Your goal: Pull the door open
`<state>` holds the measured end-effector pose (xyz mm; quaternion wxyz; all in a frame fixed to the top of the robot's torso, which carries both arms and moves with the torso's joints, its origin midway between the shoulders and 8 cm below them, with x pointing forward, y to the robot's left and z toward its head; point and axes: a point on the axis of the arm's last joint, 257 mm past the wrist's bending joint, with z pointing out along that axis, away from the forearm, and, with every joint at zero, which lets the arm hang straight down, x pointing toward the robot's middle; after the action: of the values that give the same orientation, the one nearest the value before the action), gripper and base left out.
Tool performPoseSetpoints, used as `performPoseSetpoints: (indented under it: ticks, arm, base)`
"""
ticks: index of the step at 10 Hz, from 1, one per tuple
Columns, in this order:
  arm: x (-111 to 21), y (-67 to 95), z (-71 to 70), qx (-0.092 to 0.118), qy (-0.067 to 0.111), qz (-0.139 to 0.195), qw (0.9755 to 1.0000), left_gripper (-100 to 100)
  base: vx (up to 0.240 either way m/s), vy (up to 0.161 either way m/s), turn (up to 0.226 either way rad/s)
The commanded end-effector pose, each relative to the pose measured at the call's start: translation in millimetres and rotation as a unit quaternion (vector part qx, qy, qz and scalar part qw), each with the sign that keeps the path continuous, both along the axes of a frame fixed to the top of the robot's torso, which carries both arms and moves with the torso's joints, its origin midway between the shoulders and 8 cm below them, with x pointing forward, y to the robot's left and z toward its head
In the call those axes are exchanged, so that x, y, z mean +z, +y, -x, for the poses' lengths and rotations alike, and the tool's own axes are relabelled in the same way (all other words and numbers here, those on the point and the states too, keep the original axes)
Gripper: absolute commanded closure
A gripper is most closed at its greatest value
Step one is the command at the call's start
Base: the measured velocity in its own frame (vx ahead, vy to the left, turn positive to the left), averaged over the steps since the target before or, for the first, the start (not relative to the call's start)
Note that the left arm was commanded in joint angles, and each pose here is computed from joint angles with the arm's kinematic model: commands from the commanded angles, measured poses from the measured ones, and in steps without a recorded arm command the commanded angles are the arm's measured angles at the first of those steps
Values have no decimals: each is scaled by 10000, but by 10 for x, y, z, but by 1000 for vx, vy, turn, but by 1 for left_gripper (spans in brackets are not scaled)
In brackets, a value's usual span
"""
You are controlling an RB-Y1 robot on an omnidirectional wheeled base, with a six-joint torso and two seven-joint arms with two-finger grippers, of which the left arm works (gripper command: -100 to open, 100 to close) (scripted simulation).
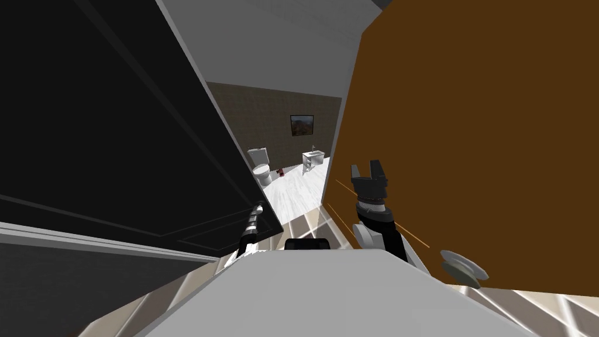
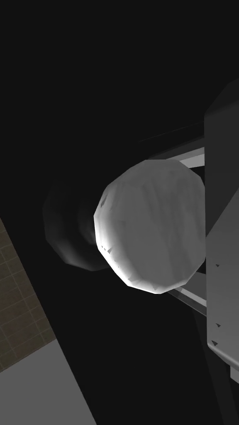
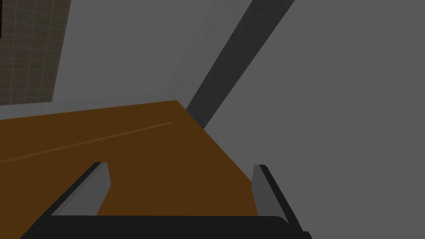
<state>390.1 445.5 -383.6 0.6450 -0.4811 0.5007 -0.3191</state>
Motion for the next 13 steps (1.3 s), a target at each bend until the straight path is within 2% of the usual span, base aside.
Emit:
performPoseSetpoints:
  ticks: [1, 2, 3, 4, 5, 7, 8, 9, 10, 11, 12, 13]
  arm:
    - [2, -90, -34, -55, -72, 193, 9998, 100]
    - [4, -82, -41, -45, -148, 426, 9990, 100]
    - [4, -82, -41, -45, -151, 433, 9989, 100]
    - [5, -74, -48, -35, -228, 668, 9975, 100]
    - [5, -74, -48, -35, -230, 674, 9975, 100]
    - [7, -58, -61, -10, -363, 1073, 9936, 100]
    - [7, -58, -61, -13, -390, 1155, 9925, 100]
    - [8, -50, -67, -1, -458, 1358, 9897, 100]
    - [8, -50, -67, -2, -470, 1394, 9891, 100]
    - [8, -41, -73, 9, -544, 1612, 9854, 100]
    - [8, -41, -73, 9, -550, 1631, 9851, 100]
    - [8, -33, -79, 20, -626, 1854, 9807, 100]
  base:
    - [-35, 14, -44]
    - [-47, 16, -58]
    - [-36, 14, -29]
    - [-41, 6, -55]
    - [-33, 5, -15]
    - [-51, 15, -64]
    - [-50, 15, -51]
    - [-41, 5, -33]
    - [-35, 6, -19]
    - [-42, 6, -61]
    - [-36, 12, -24]
    - [-38, 13, -56]
